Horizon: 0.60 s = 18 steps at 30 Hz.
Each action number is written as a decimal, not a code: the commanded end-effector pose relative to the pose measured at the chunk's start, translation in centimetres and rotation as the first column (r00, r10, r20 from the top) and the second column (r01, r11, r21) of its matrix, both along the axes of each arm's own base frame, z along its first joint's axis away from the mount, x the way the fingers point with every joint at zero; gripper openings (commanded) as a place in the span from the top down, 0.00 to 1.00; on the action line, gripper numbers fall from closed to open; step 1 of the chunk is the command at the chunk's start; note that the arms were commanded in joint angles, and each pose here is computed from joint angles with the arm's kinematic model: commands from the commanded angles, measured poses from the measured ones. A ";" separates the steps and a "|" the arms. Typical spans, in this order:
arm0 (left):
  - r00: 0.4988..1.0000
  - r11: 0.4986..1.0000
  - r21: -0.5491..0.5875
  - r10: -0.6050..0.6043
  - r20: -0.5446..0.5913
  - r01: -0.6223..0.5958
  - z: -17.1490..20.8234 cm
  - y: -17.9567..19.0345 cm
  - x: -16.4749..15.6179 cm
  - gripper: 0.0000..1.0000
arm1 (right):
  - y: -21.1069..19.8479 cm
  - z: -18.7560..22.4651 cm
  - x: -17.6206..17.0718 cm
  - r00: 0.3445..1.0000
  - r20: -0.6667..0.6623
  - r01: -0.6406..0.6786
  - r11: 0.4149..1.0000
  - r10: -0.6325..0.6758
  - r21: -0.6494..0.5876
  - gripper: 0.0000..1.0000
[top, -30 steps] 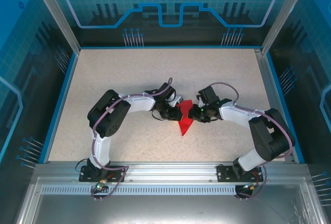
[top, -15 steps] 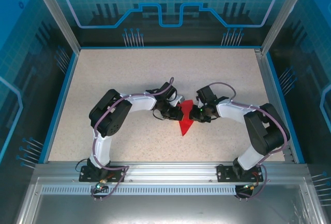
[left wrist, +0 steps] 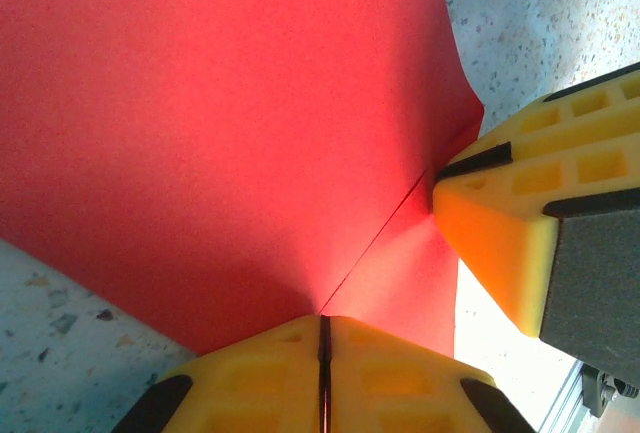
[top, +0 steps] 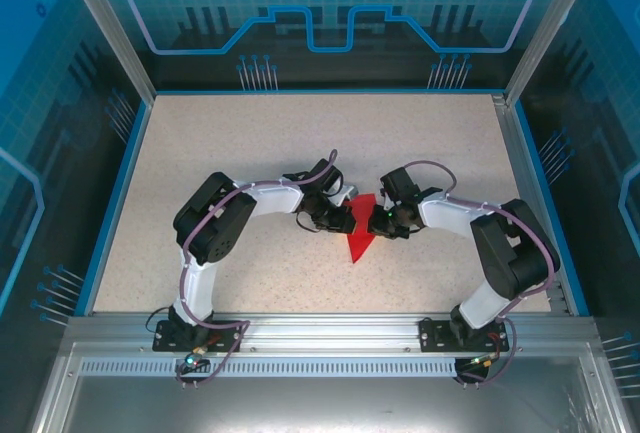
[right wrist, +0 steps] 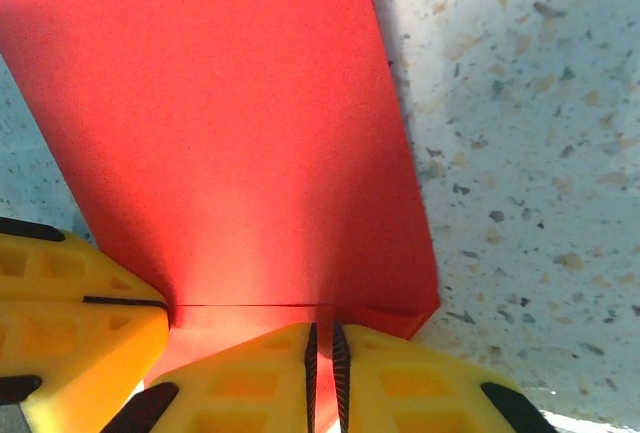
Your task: Fold a paper plane with a square sheet of paper (pick it up from the middle)
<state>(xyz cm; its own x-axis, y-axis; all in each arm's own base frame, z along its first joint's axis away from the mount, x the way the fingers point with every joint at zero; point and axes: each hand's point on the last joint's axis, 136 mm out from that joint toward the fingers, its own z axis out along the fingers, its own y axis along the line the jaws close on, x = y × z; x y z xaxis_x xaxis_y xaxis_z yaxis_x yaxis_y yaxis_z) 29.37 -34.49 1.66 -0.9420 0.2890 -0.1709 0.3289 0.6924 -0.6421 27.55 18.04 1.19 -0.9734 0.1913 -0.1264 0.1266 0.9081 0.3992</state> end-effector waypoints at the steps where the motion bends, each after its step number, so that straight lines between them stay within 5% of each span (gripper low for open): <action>1: 0.999 0.999 0.034 -0.039 -0.005 0.039 -0.9 -0.2 -0.6 0.90 | -1.6 -2.0 -1.4 0.998 -0.061 0.005 0.998 -0.008 -0.060 0.85; 18: 0.991 0.989 0.136 -0.071 0.112 0.056 -1.4 0.1 0.2 0.94 | -2.8 -4.1 -2.8 0.994 -0.109 -0.015 0.993 0.002 -0.117 0.90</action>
<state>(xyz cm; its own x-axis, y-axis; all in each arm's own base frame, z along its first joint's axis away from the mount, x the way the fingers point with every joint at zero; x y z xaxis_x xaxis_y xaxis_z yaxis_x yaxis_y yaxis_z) 29.46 -34.57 1.49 -0.9179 0.3360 -0.2111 0.3946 0.7172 -0.5744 27.49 17.77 0.86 -0.9749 0.1759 -0.1362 0.1097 0.9128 0.3935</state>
